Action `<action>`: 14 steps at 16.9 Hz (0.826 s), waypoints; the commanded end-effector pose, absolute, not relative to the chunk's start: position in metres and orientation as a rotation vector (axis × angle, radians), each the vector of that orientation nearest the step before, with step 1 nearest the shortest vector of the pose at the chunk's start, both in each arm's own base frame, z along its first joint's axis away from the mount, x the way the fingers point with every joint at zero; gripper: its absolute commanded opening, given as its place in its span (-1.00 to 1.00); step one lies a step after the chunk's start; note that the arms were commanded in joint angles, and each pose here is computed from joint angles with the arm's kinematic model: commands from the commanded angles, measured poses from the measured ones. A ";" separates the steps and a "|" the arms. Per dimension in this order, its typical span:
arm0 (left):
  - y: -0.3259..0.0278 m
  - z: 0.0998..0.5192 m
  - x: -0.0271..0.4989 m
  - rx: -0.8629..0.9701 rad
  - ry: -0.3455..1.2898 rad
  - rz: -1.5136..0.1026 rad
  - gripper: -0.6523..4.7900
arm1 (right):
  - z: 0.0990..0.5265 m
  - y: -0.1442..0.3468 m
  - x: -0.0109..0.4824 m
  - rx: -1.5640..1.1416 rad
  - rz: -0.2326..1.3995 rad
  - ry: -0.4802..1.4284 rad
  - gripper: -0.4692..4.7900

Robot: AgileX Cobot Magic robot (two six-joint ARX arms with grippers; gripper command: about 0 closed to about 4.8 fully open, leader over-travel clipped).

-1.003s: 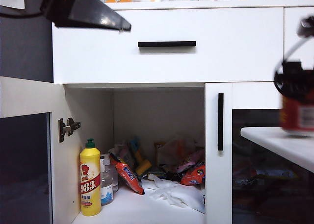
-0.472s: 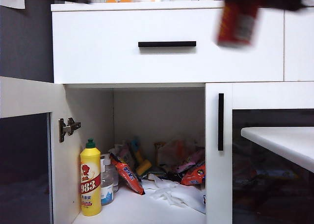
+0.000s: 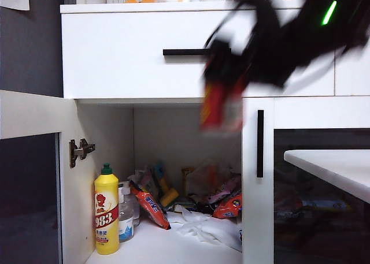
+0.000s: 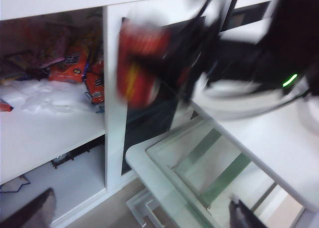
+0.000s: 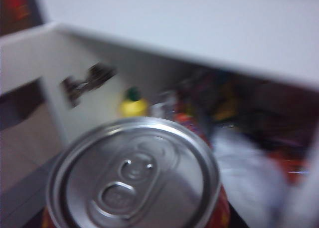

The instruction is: Open the left door of the white cabinet, pick up a can of beverage from the table on the right, place it inside the cabinet, and finally close the cabinet door.

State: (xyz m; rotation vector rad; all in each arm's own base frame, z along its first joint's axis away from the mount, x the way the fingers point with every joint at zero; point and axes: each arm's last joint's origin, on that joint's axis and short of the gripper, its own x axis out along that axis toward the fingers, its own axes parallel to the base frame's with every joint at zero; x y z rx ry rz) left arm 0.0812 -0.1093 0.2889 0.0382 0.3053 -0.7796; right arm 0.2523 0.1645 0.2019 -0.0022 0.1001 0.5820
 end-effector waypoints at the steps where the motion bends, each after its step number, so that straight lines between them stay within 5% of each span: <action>1: -0.108 0.287 0.081 0.054 0.323 -0.756 1.00 | 0.183 0.187 0.268 0.053 0.637 -0.057 -0.36; 14: -0.099 0.286 0.076 0.081 0.328 -0.735 1.00 | 0.133 0.322 0.388 0.065 0.710 -0.013 -0.36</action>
